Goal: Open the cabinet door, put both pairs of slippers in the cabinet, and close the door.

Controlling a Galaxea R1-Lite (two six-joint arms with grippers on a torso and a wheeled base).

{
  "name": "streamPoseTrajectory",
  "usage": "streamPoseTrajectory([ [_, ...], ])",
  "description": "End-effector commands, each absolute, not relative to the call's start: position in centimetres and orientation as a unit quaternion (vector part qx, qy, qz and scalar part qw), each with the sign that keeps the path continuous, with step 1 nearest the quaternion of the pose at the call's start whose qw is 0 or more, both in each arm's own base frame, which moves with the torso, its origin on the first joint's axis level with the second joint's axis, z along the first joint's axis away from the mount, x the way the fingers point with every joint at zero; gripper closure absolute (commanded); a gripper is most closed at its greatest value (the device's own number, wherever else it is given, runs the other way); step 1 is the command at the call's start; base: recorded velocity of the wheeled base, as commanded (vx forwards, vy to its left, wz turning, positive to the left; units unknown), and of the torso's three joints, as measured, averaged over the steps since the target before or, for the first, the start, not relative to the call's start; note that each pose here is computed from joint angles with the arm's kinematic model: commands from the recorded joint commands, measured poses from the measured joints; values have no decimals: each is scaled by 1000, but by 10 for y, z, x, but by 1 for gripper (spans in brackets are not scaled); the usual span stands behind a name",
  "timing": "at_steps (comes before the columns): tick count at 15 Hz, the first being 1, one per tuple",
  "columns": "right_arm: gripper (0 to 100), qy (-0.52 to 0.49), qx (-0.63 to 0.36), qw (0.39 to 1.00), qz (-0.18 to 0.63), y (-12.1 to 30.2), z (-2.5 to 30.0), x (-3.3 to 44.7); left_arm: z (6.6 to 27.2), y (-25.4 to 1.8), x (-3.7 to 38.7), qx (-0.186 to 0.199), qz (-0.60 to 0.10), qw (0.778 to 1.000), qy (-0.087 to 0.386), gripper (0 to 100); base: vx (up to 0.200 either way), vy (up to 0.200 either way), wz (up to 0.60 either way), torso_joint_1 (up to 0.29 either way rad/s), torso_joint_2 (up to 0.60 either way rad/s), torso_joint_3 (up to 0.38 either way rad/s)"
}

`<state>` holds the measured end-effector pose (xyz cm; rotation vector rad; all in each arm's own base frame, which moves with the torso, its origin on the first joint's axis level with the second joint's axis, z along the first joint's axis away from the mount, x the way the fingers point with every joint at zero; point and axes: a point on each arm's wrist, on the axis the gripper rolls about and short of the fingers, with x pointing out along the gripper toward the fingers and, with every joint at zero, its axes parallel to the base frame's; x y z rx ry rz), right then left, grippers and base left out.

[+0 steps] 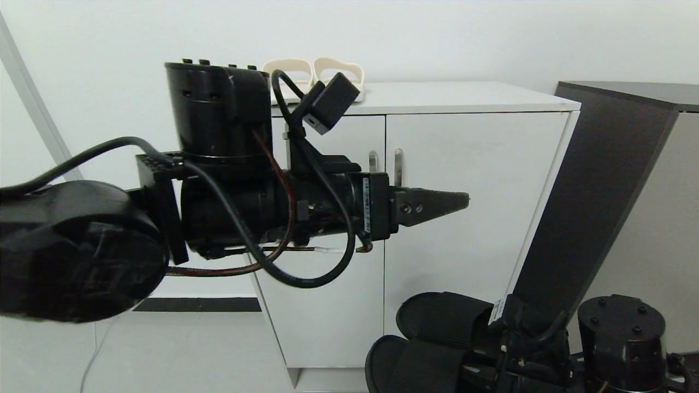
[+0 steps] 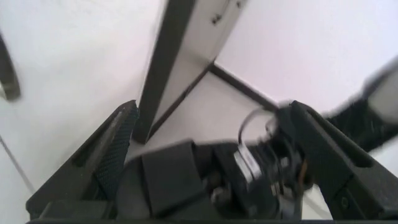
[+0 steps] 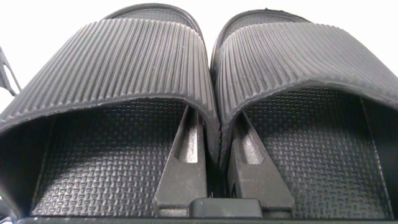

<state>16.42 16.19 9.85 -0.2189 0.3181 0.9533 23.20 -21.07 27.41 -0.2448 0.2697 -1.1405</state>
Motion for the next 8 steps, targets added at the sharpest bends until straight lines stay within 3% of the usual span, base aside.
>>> streamPoseTrajectory([
  [1, 100, 153, -105, 871, 455, 162, 98, 164, 262, -228, 259, -126, -527, 829, 142, 0, 0, 0, 0, 0, 0, 0],
  [8, 100, 154, -106, 871, 455, 161, 98, 164, 256, -224, 299, -133, -468, 863, 134, 0, 0, 0, 0, 0, 0, 0],
])
